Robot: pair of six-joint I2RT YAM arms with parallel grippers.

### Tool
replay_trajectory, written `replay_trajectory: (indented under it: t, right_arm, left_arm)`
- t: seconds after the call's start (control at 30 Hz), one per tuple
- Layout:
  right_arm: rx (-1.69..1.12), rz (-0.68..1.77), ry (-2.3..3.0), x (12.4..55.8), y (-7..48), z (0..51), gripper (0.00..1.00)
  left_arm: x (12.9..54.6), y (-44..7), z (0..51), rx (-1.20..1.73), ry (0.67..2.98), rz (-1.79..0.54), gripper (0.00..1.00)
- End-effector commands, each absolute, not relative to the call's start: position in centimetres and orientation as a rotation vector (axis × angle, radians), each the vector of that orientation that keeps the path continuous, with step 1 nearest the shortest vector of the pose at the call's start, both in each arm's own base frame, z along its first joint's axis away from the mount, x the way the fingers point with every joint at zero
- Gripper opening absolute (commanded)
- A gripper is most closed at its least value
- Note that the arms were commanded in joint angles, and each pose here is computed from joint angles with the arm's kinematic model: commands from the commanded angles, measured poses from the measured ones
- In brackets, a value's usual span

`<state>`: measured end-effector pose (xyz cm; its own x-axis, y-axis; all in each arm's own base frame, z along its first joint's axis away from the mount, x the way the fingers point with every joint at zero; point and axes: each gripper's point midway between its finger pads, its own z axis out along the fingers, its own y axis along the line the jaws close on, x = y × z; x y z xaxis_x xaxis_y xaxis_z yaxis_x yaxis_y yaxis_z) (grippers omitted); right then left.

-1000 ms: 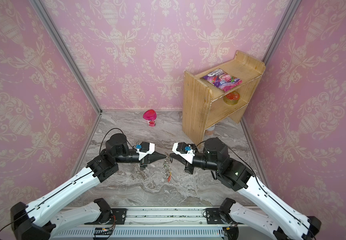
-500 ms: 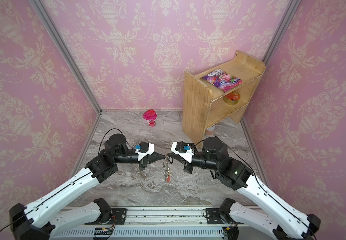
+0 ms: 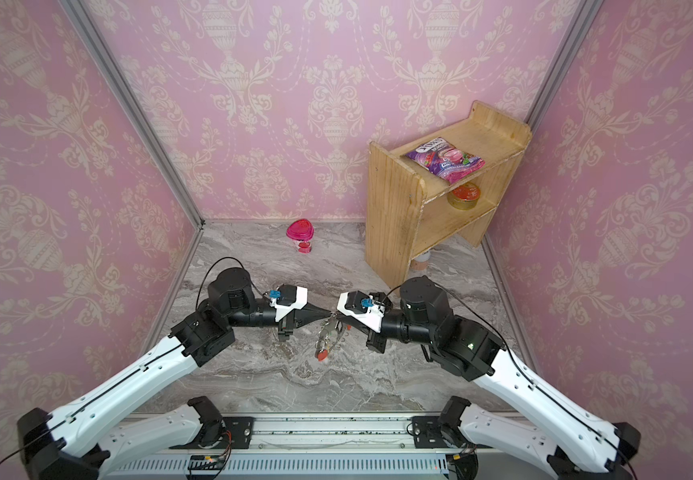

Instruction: Put the keys on the keyring

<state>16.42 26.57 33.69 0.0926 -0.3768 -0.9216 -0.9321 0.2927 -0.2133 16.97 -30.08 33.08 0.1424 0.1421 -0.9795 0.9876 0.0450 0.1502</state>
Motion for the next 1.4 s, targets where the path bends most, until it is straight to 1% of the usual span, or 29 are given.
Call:
replay_trajectory:
  t: [0.0, 0.27, 0.73, 1.37]
  right_arm:
    - [-1.218, 0.615, 1.434, 16.5, 25.9, 35.8, 0.00]
    - [-1.138, 0.658, 1.428, 17.0, 26.2, 36.5, 0.00]
    - [-1.107, 0.692, 1.446, 17.6, 26.9, 36.4, 0.00]
    - [-1.076, 0.611, 1.471, 18.3, 26.6, 35.8, 0.00]
  left_arm:
    - [16.7, -29.9, 35.1, 1.308, 1.165, -0.996, 0.00]
    - [17.1, -29.5, 35.1, 1.280, 1.157, -0.942, 0.00]
    - [17.1, -29.3, 35.5, 1.269, 1.153, -0.932, 0.00]
    - [17.4, -29.2, 35.9, 1.252, 1.169, -0.924, 0.00]
